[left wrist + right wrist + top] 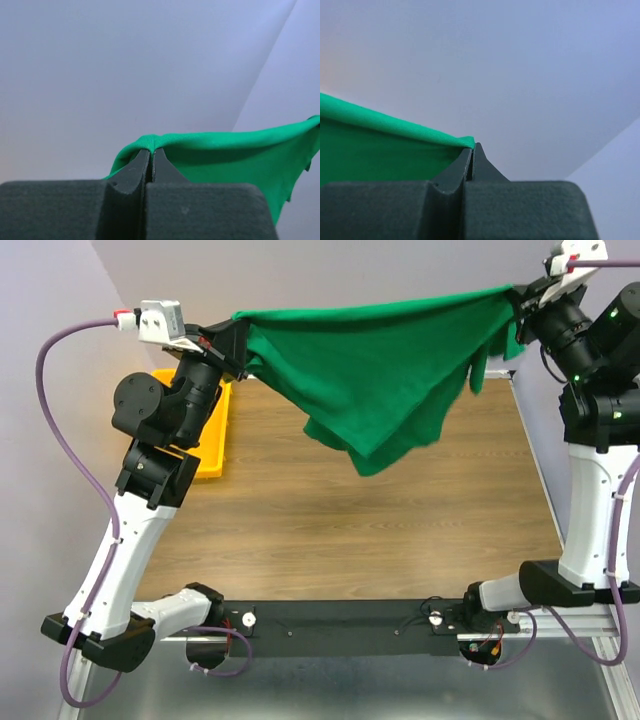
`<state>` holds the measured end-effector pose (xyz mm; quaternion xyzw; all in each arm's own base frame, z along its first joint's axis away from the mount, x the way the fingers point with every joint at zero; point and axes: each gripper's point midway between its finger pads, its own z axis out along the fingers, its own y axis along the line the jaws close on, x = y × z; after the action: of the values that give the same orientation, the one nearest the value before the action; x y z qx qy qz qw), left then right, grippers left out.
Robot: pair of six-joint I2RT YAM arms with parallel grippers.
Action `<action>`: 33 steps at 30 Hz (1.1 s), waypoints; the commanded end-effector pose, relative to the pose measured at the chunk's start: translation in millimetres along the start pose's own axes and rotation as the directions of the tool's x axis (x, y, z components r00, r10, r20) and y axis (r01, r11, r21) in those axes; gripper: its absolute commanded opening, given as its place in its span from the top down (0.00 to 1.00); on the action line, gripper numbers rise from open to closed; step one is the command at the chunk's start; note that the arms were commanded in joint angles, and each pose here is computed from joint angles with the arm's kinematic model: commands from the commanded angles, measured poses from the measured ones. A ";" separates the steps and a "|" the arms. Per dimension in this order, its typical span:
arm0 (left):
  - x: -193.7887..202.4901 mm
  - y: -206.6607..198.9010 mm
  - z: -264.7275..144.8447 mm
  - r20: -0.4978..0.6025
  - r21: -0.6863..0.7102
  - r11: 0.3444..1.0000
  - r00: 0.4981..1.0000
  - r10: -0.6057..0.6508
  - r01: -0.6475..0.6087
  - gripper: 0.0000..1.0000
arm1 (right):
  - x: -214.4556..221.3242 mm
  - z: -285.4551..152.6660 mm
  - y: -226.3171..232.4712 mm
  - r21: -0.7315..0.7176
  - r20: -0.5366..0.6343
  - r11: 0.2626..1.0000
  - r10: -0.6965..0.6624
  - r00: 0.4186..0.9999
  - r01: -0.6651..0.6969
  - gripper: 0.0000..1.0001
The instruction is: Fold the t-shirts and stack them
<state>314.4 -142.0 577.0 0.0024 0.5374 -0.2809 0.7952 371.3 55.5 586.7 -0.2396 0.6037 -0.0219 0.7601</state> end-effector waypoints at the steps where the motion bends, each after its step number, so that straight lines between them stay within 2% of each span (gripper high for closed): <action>1: -19.9 -16.1 -10.8 0.043 0.077 0.997 0.999 -0.016 0.013 1.00 | -2.4 -20.4 0.9 0.010 0.000 0.999 -0.031 1.000 0.031 0.99; 7: -3.4 -25.9 -6.6 -0.004 0.137 0.989 0.999 -0.053 0.053 1.00 | 8.2 -28.7 2.3 0.023 -0.029 0.999 -0.034 0.999 0.034 0.99; 15: 46.9 -20.3 17.2 -0.110 0.126 0.983 0.987 -0.119 0.132 1.00 | 56.8 -9.2 1.2 0.037 -0.138 0.998 -0.044 0.989 0.050 0.99; 16: 63.7 -14.0 29.1 -0.138 0.105 0.985 0.983 -0.123 0.138 1.00 | 70.4 1.7 0.6 0.035 -0.163 0.998 -0.041 0.986 0.048 0.99; 19: 59.8 -14.5 56.5 -0.130 0.123 0.979 0.981 -0.145 0.162 1.00 | 75.4 22.4 -14.0 0.081 -0.169 0.994 -0.053 0.984 0.068 0.99; 20: 59.2 -17.2 77.3 -0.133 0.151 0.973 0.979 -0.156 0.176 1.00 | 87.3 37.8 -19.5 0.097 -0.193 0.993 -0.045 0.980 0.065 0.99; 21: 57.7 -20.8 86.9 -0.136 0.179 0.967 0.978 -0.160 0.183 1.00 | 70.4 42.6 -29.4 0.124 -0.156 0.990 -0.050 0.986 0.070 1.00; 22: 78.7 -14.4 106.6 -0.167 0.174 0.966 0.972 -0.163 0.192 1.00 | 61.5 46.6 -35.1 0.141 -0.135 0.987 -0.052 0.989 0.071 1.00; 23: 44.9 -29.1 115.8 -0.107 0.226 0.954 0.979 -0.175 0.195 1.00 | 68.4 58.8 -37.4 0.143 -0.143 0.988 -0.045 0.989 0.066 0.99; 24: 37.5 -34.9 122.7 -0.097 0.253 0.946 0.979 -0.182 0.201 1.00 | 59.6 59.9 -40.5 0.150 -0.120 0.987 -0.041 0.992 0.059 1.00; 25: 51.0 -38.2 134.2 -0.128 0.283 0.935 0.975 -0.184 0.214 1.00 | 40.6 55.9 -44.9 0.162 -0.079 0.985 -0.051 0.996 0.064 0.99; 26: 20.2 -52.0 134.3 -0.077 0.335 0.920 0.979 -0.189 0.204 1.00 | 31.1 51.8 -45.3 0.161 -0.058 0.985 -0.059 0.997 0.068 0.99; 29: 13.5 -63.9 128.2 -0.087 0.391 0.897 0.979 -0.186 0.205 1.00 | 33.0 38.1 -37.4 0.138 -0.068 0.988 -0.064 0.996 0.073 0.99; 30: 14.7 -65.4 122.6 -0.096 0.396 0.896 0.979 -0.178 0.201 1.00 | 14.9 15.6 -34.6 0.142 -0.038 0.986 -0.083 0.996 0.088 1.00; 31: -3.2 -71.4 105.2 -0.072 0.415 0.893 0.985 -0.160 0.175 1.00 | 15.7 5.2 -29.6 0.127 -0.044 0.986 -0.104 0.994 0.109 0.99; 32: 30.0 -60.5 100.2 -0.141 0.382 0.903 0.978 -0.153 0.197 1.00 | 21.4 -2.4 -18.4 0.086 -0.048 0.989 -0.116 0.992 0.120 0.99; 33: 35.6 -59.2 90.0 -0.154 0.381 0.904 0.977 -0.146 0.195 1.00 | 49.7 -9.0 -3.9 0.043 -0.103 0.992 -0.117 0.988 0.122 0.99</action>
<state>437.9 -244.5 577.1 0.0840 0.5539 -0.4312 0.7073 433.6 29.9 530.1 -0.2238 0.6600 -0.0818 0.7125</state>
